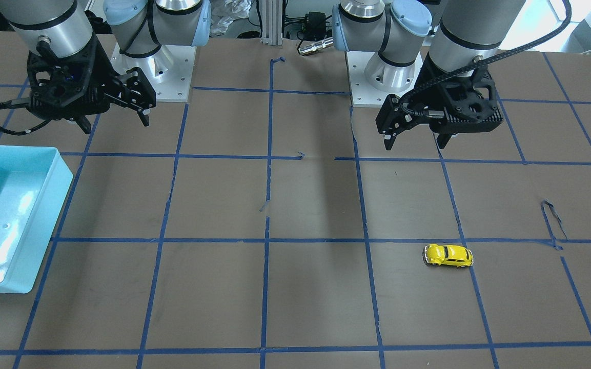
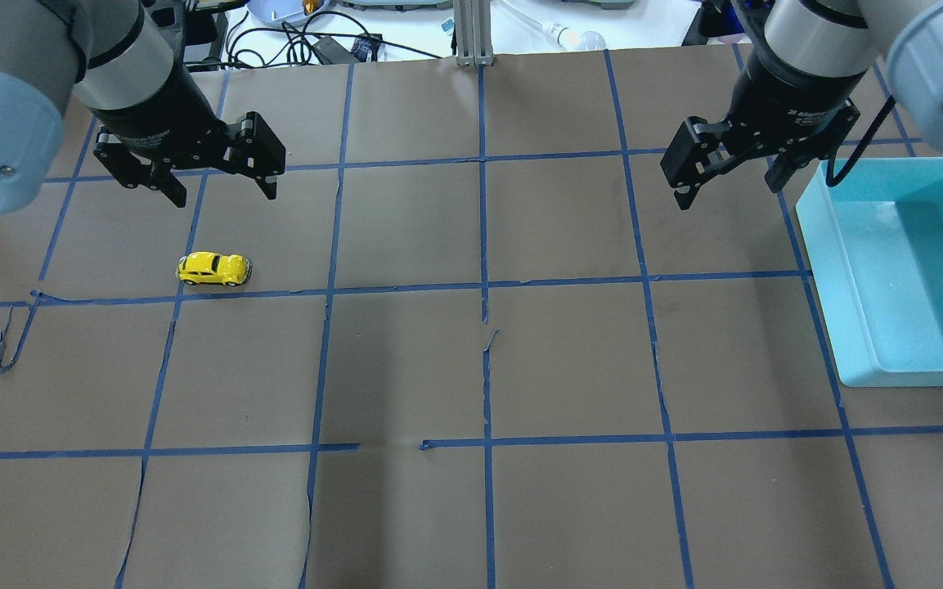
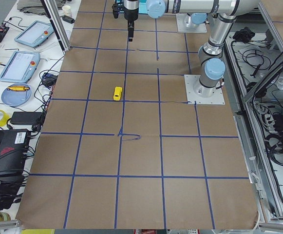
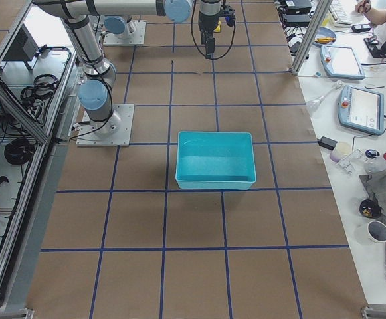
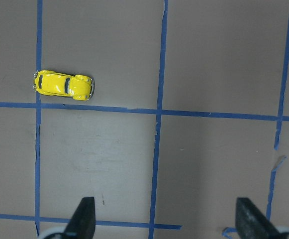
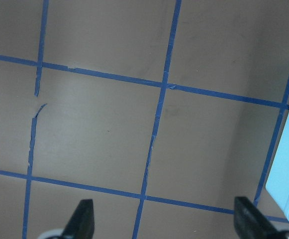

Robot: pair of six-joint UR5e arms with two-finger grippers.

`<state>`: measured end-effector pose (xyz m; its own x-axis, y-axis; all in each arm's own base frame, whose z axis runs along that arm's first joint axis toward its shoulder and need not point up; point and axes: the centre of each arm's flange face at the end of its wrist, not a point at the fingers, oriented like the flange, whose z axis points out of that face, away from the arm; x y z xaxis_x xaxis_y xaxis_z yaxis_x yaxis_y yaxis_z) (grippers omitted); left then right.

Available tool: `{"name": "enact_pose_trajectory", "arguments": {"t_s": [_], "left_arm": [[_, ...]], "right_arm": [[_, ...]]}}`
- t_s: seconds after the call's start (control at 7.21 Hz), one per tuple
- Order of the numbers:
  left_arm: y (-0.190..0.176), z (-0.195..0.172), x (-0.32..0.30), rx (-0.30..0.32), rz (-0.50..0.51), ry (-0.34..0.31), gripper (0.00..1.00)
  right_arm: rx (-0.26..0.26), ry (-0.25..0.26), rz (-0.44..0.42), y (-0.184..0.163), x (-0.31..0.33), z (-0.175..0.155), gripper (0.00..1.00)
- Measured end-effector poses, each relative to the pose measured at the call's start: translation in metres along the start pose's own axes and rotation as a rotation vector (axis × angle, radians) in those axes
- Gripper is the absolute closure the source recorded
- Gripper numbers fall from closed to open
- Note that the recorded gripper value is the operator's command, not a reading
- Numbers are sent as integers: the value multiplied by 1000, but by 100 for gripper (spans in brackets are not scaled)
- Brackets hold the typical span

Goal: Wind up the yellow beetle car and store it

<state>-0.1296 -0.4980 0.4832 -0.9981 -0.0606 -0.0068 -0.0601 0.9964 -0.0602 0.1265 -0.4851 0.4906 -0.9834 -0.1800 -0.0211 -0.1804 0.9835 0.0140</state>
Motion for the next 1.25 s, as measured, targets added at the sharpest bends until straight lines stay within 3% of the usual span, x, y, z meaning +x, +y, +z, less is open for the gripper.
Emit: {"name": "enact_pose_trajectory", "arguments": {"t_s": [1.25], "left_arm": [[0,0,-1,-1,1,0,0]], "right_arm": [[-11,-6,-3,-3,0,5,0]]}}
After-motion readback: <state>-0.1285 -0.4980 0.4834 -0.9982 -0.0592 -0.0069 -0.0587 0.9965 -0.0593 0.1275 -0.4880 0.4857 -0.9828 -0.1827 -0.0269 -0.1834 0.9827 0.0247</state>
